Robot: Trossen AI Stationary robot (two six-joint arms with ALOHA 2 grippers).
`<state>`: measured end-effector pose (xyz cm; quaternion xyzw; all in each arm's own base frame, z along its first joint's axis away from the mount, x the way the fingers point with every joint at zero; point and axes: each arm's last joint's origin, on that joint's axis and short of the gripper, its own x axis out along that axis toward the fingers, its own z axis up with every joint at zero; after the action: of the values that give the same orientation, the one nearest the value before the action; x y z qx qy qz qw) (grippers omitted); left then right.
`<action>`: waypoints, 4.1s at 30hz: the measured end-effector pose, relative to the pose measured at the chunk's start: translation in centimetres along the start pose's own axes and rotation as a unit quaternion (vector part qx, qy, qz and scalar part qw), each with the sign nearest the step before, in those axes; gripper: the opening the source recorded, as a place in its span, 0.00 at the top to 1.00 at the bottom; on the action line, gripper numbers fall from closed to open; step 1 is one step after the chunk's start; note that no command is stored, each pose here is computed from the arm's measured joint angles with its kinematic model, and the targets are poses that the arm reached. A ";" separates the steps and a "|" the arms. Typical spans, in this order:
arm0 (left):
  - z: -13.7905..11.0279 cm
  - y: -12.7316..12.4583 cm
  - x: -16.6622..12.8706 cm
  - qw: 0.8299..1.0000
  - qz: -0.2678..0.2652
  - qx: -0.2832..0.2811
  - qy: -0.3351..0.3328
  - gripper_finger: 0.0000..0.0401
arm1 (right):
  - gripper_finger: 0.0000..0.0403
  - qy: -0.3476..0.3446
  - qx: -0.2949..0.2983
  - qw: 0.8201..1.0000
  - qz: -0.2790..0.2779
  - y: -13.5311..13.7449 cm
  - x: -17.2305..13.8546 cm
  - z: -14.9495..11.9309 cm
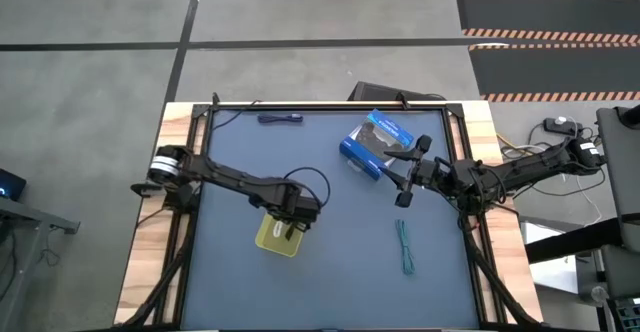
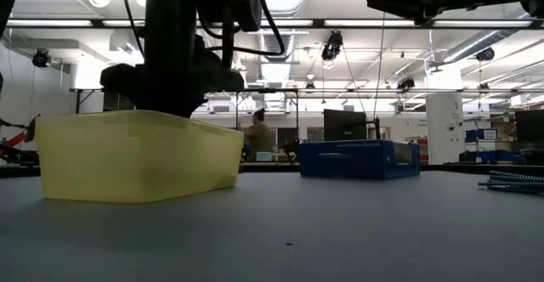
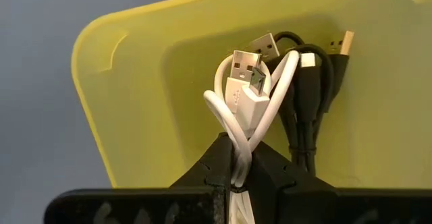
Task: Pick and place USB-C Cables
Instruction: Put the white charger cable into the yellow bin, then put the blue charger cable into the yellow bin
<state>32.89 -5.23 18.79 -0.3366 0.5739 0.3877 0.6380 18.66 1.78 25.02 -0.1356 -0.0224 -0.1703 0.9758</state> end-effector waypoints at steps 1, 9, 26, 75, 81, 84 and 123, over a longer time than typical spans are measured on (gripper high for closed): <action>0.0 0.0 0.1 1.000 0.002 0.000 0.001 0.97 | 0.55 0.000 0.000 1.000 0.000 0.0 0.0 0.0; -0.1 0.1 0.6 1.000 0.009 -0.002 0.003 0.97 | 0.55 0.001 0.000 1.000 0.000 0.0 0.0 0.0; -0.4 0.5 1.8 1.000 0.008 -0.015 0.005 0.92 | 0.55 0.001 -0.001 1.000 0.000 0.0 0.0 0.0; -0.7 5.4 -8.7 0.550 -0.315 0.535 -0.558 0.84 | 0.55 0.192 0.408 0.885 0.117 2.7 1.2 -3.1; -0.5 7.7 -8.6 0.537 -0.319 0.491 -0.608 0.84 | 0.55 0.353 0.404 0.840 0.082 3.8 2.7 -3.1; -0.6 8.2 -8.7 0.536 -0.314 0.478 -0.621 0.84 | 0.55 0.464 0.400 0.789 0.051 4.2 3.0 -3.1; -1.0 9.2 -7.9 0.557 -0.320 0.460 -0.613 0.84 | 0.69 0.791 0.295 0.528 -0.092 13.2 1.6 -9.3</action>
<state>24.01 -2.62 26.70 0.1593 -0.0007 -0.0457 0.9862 24.66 10.71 12.86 0.3528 0.6974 -0.2801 0.5574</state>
